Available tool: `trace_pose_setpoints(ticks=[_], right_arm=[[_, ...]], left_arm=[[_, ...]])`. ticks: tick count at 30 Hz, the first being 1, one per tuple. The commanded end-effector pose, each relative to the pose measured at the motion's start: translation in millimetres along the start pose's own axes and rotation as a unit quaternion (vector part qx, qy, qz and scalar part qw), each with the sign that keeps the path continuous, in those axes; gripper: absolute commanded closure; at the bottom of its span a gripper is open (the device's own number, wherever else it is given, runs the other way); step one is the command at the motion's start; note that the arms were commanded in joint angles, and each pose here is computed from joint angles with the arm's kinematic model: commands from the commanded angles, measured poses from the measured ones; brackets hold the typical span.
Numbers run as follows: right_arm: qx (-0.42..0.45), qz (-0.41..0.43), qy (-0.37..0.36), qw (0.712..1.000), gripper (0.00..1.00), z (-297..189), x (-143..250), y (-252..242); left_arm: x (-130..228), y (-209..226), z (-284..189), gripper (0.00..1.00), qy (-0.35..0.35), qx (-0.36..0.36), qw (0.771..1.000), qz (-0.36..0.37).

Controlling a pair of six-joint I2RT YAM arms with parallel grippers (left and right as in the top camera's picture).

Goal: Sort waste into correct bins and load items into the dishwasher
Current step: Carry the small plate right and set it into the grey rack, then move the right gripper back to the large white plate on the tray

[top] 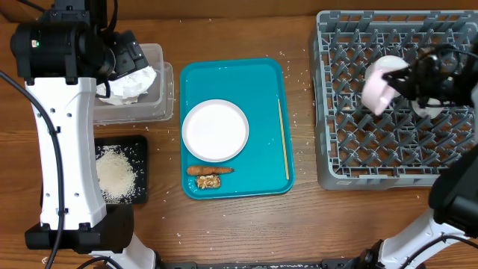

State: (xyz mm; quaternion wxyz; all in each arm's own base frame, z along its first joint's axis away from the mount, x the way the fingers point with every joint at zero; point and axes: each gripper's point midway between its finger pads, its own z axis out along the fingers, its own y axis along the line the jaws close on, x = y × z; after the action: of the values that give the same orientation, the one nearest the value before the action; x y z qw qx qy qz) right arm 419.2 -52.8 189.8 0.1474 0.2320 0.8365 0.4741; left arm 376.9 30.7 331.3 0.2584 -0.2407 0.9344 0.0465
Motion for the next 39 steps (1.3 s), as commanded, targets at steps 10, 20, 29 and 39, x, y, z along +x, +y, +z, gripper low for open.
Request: trace_pose_setpoints(ticks=[10, 20, 29, 39], right_arm=[[0.048, 0.085, -0.034, 0.995, 0.94, -46.1, -1.9, -41.1], [0.210, 0.144, -0.093, 0.963, 0.84, -114.0, -3.7, -74.6], [0.282, 0.145, -0.160, 0.935, 0.62, -162.9, 1.9, -54.4], [0.250, 0.002, -0.105, 0.963, 0.39, -105.6, 53.5, 49.2]], left_arm=[[-0.1, 0.8, 3.9, 0.00, 0.002, -0.008, 1.000, 0.002], [-0.1, 0.8, 3.9, 0.00, 0.002, -0.008, 1.000, 0.002], [-0.1, 0.8, 3.9, 0.00, 0.002, -0.008, 1.000, 0.002], [-0.1, 0.8, 3.9, 0.00, 0.002, -0.008, 1.000, 0.002]])
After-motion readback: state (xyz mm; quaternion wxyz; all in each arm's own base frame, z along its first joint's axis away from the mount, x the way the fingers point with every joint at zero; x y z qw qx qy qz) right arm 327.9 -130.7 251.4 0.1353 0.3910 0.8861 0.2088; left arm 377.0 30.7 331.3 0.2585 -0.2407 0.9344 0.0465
